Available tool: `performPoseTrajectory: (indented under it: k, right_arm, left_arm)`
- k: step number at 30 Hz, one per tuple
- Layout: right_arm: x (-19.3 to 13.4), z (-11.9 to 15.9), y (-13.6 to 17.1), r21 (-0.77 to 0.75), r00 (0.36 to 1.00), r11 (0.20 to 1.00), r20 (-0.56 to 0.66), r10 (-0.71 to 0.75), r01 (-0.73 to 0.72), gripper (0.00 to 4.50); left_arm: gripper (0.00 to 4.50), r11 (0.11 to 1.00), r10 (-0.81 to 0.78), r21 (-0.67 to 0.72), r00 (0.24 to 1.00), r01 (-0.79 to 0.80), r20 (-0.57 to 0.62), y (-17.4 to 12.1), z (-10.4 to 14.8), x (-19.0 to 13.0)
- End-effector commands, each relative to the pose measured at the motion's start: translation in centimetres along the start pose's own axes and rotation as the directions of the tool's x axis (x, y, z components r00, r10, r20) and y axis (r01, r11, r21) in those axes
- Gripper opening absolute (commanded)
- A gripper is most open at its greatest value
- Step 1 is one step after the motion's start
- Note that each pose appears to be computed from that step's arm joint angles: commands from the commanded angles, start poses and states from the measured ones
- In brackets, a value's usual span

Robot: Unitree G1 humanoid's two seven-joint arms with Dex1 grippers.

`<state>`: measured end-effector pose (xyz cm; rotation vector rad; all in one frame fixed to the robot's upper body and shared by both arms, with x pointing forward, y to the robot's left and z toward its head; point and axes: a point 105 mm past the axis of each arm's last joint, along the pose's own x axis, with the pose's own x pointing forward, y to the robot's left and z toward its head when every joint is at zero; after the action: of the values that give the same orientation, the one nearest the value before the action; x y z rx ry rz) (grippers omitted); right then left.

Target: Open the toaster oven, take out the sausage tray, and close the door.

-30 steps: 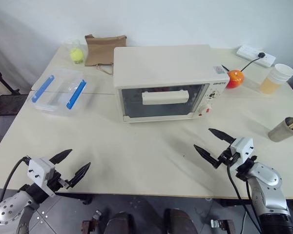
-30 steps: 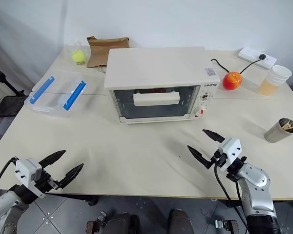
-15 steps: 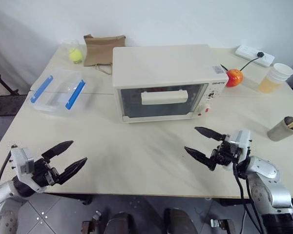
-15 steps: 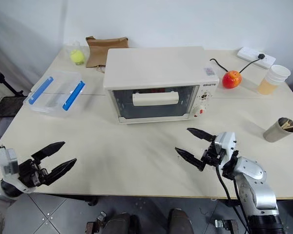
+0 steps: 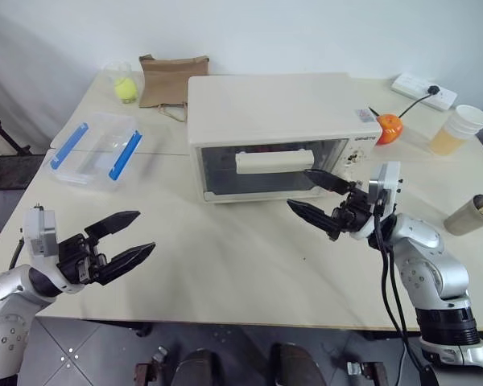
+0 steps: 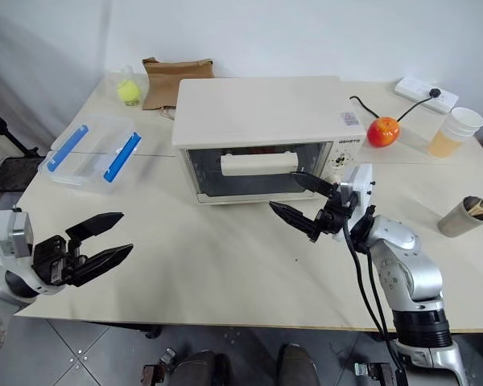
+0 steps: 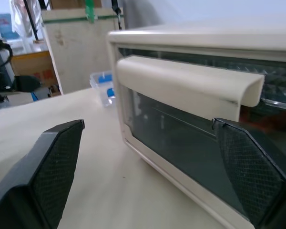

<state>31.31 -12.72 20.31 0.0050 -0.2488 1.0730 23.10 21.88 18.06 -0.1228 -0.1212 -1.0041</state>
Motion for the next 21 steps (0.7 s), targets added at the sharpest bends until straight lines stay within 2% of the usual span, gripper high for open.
performPoseTrajectory:
  k: [1,9,15,21]
  right_arm:
    - [0.1,0.8,-1.0,-0.047,1.0,0.999,0.0,-0.014,0.014,4.5]
    - [0.2,1.0,-1.1,-0.046,0.999,0.998,0.012,0.031,-0.03,4.5]
    - [-0.1,1.6,0.8,-0.083,0.987,0.985,0.037,0.154,-0.15,4.5]
    - [-1.5,0.1,2.6,-0.189,0.965,0.947,-0.085,0.248,-0.26,4.5]
  left_arm:
    - [4.49,1.0,-0.011,0.024,1.0,0.011,0.008,-0.3,0.3,0.3]
    - [4.49,1.0,-0.003,0.031,1.0,0.003,0.015,-0.2,0.1,0.6]
    - [4.49,0.999,0.007,0.033,1.0,-0.008,0.024,-0.1,0.1,0.7]
    - [4.49,0.998,0.032,0.049,0.998,-0.035,0.063,0.9,0.7,1.3]
